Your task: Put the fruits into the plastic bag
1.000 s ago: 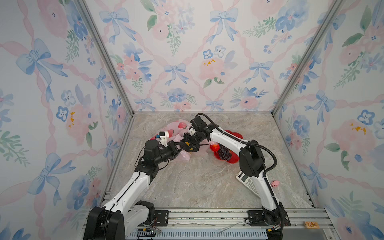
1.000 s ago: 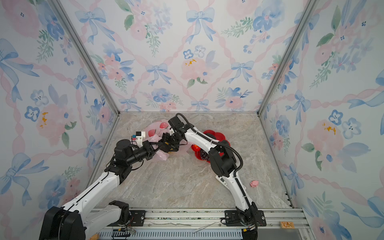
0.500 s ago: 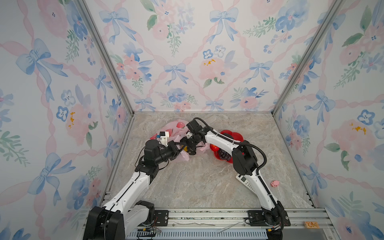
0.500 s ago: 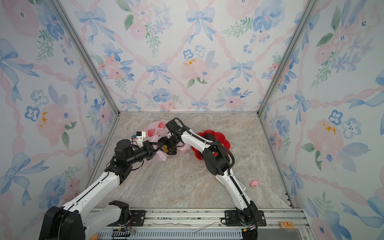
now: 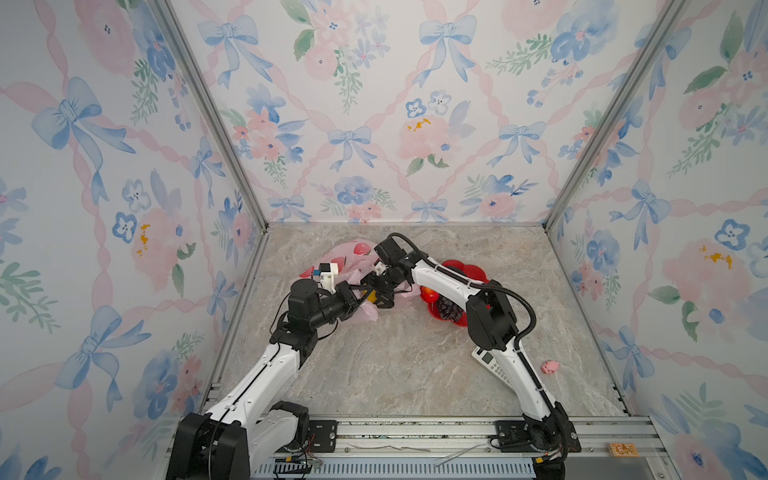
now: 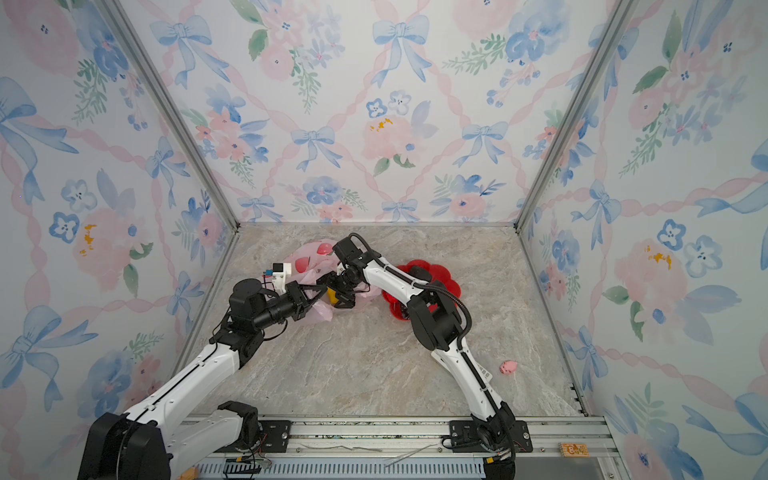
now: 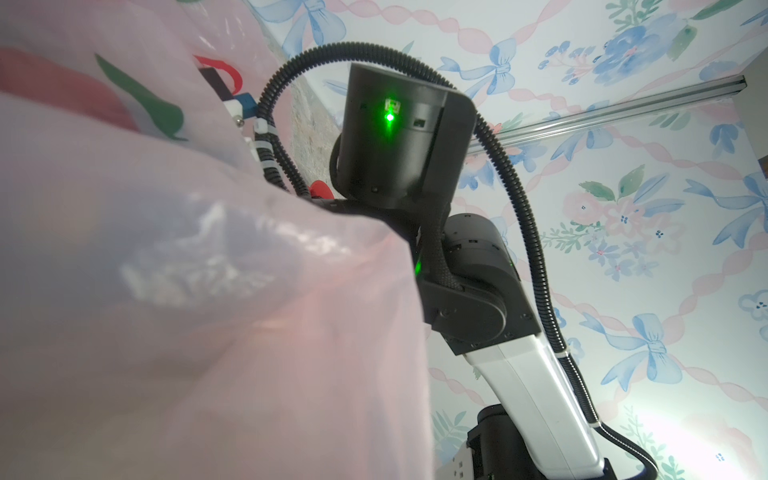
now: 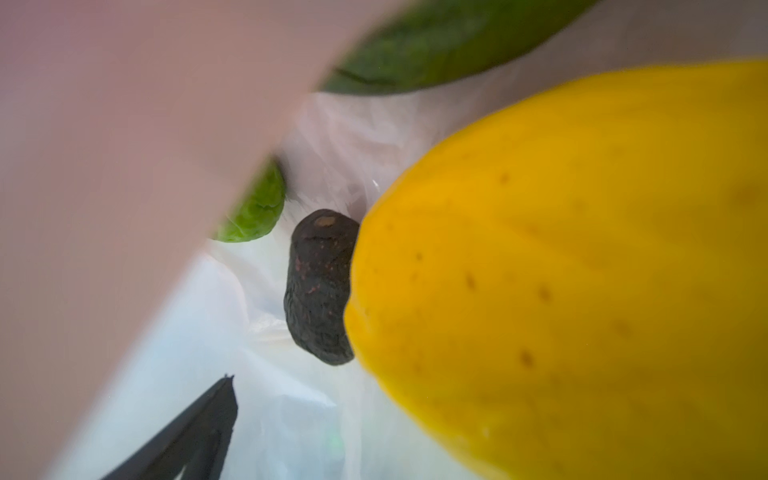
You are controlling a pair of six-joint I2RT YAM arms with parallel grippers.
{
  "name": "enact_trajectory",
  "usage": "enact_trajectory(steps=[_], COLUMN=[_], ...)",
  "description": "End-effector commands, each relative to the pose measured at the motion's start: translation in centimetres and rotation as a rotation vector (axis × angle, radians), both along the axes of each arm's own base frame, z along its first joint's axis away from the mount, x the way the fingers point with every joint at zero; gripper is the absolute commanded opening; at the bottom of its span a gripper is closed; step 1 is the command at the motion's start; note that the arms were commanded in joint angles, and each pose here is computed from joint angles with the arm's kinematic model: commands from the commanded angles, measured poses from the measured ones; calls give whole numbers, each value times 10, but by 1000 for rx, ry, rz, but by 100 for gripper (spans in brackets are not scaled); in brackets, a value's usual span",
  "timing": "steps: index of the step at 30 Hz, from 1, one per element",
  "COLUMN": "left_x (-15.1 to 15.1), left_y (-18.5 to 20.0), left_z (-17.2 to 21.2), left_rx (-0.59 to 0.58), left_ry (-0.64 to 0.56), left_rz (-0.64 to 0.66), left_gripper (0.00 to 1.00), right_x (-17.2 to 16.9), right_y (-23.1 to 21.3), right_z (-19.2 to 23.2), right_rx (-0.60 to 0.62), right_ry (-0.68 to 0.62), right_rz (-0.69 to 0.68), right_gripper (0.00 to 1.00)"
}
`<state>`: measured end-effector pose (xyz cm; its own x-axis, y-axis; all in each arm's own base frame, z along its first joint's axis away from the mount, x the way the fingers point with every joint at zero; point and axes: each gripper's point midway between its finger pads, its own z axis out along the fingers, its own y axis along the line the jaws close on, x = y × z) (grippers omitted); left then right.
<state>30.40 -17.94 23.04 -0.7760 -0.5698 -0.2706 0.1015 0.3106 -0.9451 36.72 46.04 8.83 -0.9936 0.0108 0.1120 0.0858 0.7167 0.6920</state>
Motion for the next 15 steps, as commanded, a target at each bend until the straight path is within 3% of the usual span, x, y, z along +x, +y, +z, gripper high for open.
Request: enact_trajectory(steps=[1, 9, 15], left_x=[-8, -16, -16], left_y=[-1, 6, 6], left_z=[10, 9, 14], left_rx=[-5, -15, -18], left_ry=[-41, -41, -48], left_rz=[-26, -13, -15], left_gripper=[0, 0, 0], right_x=[19, 72, 100], right_y=[-33, -128, -165], right_z=[56, 88, 117], right_rx=[-18, -168, -137], right_ry=[-136, -307, -374], right_rz=[-23, -146, -250], right_gripper=[96, 96, 96])
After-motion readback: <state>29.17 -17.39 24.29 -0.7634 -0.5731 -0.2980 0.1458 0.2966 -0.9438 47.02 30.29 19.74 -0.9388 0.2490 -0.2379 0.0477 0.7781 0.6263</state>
